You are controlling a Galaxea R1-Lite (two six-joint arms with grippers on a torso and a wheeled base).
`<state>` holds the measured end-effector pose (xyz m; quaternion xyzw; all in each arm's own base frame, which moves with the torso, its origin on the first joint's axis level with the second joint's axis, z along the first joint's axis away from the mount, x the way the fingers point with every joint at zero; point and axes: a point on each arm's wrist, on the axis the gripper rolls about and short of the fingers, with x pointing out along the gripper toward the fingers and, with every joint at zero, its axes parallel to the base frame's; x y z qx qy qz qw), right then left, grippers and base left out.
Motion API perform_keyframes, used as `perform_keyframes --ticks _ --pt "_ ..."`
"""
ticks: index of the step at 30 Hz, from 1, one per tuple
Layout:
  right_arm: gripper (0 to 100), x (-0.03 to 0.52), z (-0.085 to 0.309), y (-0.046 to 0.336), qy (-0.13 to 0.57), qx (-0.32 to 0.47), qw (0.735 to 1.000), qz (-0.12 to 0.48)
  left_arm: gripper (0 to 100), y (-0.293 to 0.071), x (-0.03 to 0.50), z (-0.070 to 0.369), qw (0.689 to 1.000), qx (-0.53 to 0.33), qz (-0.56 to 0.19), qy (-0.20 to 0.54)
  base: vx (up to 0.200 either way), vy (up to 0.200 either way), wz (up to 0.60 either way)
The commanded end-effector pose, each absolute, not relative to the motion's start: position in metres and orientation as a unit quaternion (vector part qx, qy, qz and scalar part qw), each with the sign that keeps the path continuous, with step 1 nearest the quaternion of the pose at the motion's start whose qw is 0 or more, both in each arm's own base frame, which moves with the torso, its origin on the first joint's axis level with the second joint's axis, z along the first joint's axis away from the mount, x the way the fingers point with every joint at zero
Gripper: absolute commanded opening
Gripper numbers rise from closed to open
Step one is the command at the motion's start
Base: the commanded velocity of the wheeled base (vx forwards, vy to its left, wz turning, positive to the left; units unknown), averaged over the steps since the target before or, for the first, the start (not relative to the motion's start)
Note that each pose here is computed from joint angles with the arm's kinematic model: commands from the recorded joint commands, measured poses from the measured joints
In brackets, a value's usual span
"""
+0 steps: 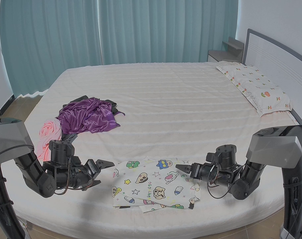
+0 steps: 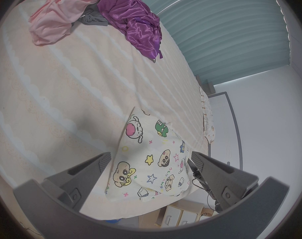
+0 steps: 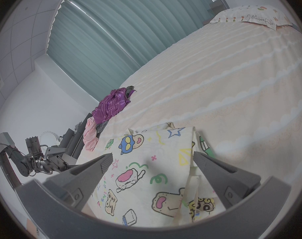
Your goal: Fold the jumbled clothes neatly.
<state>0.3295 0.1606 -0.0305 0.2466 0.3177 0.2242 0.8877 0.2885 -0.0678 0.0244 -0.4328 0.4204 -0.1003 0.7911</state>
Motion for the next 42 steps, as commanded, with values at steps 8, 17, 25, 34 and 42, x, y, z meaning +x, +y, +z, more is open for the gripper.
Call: perform_keyframes --ticks 8,17,25,34,42 --pt "100 0.329 -0.036 0.159 0.32 0.24 0.892 0.209 100 -0.068 0.289 0.021 0.79 -0.431 -0.099 0.425 0.0 0.0 0.0" --pt "0 0.332 -0.042 0.162 0.339 0.236 0.888 0.203 100 -0.068 0.289 0.021 0.79 -0.431 -0.099 0.425 0.0 0.0 0.0" --pt "0 0.337 -0.037 0.158 0.323 0.243 0.893 0.199 100 -0.068 0.289 0.02 0.79 -0.431 -0.098 0.425 0.0 0.0 0.0" --pt "0 0.356 -0.035 0.153 0.282 0.248 0.912 0.166 100 -0.069 0.289 0.019 0.79 -0.43 -0.097 0.426 0.0 0.0 0.0" --pt "0 0.358 -0.036 0.15 0.276 0.248 0.914 0.163 100 -0.073 0.289 0.016 0.793 -0.424 -0.093 0.428 0.0 0.0 0.0"
